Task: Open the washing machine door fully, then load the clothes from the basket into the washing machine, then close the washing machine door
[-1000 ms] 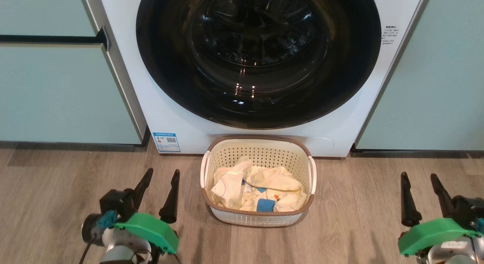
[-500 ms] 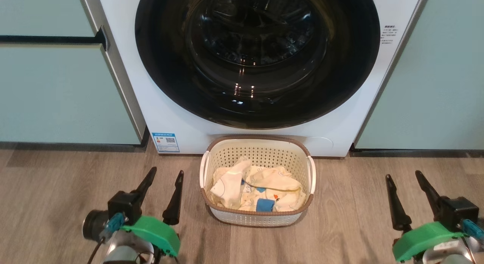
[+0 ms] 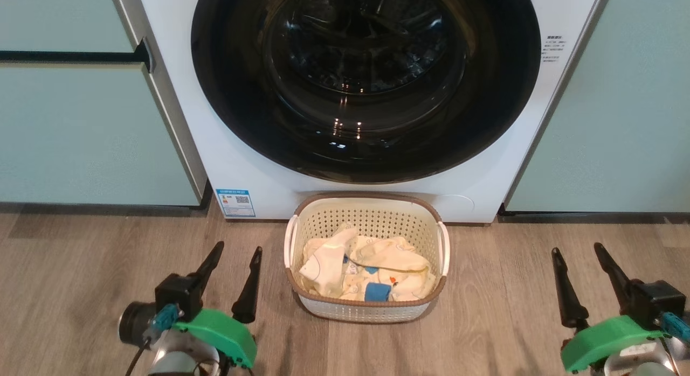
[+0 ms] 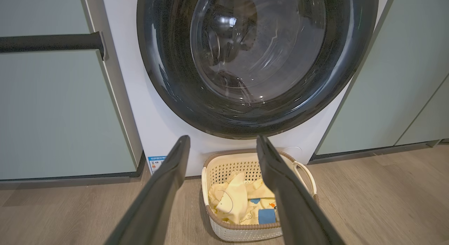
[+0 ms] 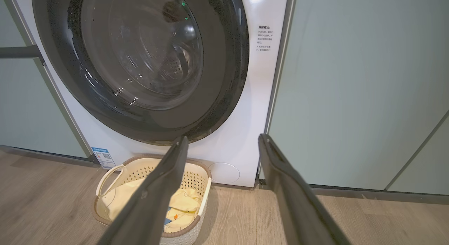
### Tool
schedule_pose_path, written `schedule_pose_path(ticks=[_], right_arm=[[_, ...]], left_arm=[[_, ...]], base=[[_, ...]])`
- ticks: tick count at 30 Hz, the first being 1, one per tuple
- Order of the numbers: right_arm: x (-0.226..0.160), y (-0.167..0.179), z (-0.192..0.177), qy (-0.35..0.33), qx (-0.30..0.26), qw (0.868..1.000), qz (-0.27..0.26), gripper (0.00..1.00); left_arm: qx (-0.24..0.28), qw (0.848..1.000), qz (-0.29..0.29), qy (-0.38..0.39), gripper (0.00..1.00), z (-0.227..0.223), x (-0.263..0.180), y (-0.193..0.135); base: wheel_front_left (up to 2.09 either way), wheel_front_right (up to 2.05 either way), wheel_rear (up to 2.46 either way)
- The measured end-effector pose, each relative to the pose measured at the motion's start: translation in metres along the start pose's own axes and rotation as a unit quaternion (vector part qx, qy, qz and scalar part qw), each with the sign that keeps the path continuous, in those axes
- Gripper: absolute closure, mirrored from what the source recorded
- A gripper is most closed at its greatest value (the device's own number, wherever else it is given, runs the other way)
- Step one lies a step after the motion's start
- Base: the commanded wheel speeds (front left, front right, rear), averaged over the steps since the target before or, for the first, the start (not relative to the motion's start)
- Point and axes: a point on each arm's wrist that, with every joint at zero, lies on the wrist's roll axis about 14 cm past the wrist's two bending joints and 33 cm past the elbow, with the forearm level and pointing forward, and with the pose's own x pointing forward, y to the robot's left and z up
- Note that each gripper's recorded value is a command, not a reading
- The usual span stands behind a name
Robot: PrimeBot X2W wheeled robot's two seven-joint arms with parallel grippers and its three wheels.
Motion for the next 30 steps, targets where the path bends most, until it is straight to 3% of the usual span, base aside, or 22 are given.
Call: schedule_pose_path(ticks=[14,30], right_arm=[[-0.0004,-0.0020,-0.0001,0.000,0.006,1.000,-0.004,0.00],[-0.0008,-0.0022,-0.0012,0.000,0.012,1.000,-0.009,0.00]], left_arm=[[0.005,1.000,0.001,0.001,0.00,-0.0005,0.0031,-0.0001],[0.008,1.000,-0.005,0.009,0.00,-0.0052,0.0050,-0.0020]], base=[[0.28,0.28,-0.56],[1.17,1.17,-2.34]])
